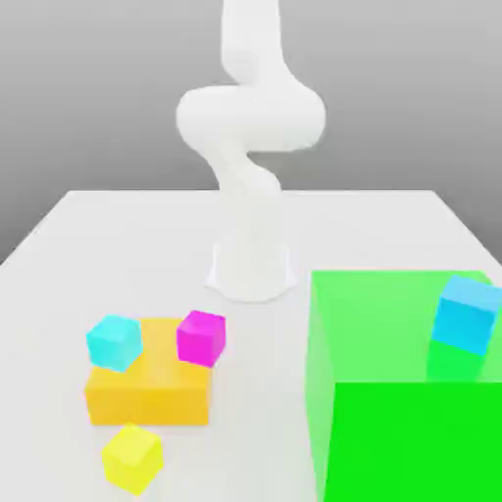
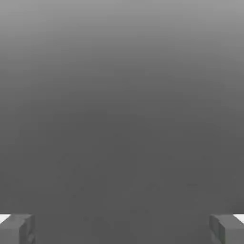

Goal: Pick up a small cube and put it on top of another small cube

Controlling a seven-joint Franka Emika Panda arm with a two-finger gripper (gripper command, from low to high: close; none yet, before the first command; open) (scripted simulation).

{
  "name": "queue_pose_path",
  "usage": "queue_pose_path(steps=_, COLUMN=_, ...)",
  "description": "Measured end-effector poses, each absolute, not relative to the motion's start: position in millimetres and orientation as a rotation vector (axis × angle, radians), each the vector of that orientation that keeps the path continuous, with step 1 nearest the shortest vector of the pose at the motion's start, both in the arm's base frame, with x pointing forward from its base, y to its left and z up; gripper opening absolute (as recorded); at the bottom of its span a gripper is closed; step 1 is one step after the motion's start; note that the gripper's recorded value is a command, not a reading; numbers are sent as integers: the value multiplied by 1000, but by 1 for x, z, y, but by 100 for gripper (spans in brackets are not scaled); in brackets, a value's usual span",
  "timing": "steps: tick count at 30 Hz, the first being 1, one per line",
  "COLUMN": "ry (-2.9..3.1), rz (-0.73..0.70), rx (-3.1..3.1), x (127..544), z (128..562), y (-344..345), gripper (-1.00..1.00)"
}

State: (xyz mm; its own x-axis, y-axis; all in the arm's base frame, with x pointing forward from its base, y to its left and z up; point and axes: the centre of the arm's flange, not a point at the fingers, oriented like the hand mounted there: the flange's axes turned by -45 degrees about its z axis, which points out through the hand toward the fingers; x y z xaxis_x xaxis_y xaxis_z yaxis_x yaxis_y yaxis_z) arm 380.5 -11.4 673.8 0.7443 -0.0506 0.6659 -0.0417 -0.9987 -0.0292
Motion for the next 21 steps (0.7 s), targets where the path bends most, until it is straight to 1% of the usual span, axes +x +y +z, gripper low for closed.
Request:
queue_pose_path(steps=5, ry=200, rz=-900, rx=-2980, x=437, z=589, y=-37, gripper=0)
queue_pose_path(steps=11, ry=352, rz=-646, rx=-3026, x=478, z=480, y=-70, gripper=0)
queue_pose_path(steps=16, ry=483, rz=-433, rx=-3049, x=489, z=384, y=-98, gripper=0)
queue_pose_path(steps=21, ry=629, rz=-218, rx=-3055, x=479, z=288, y=-127, gripper=0)
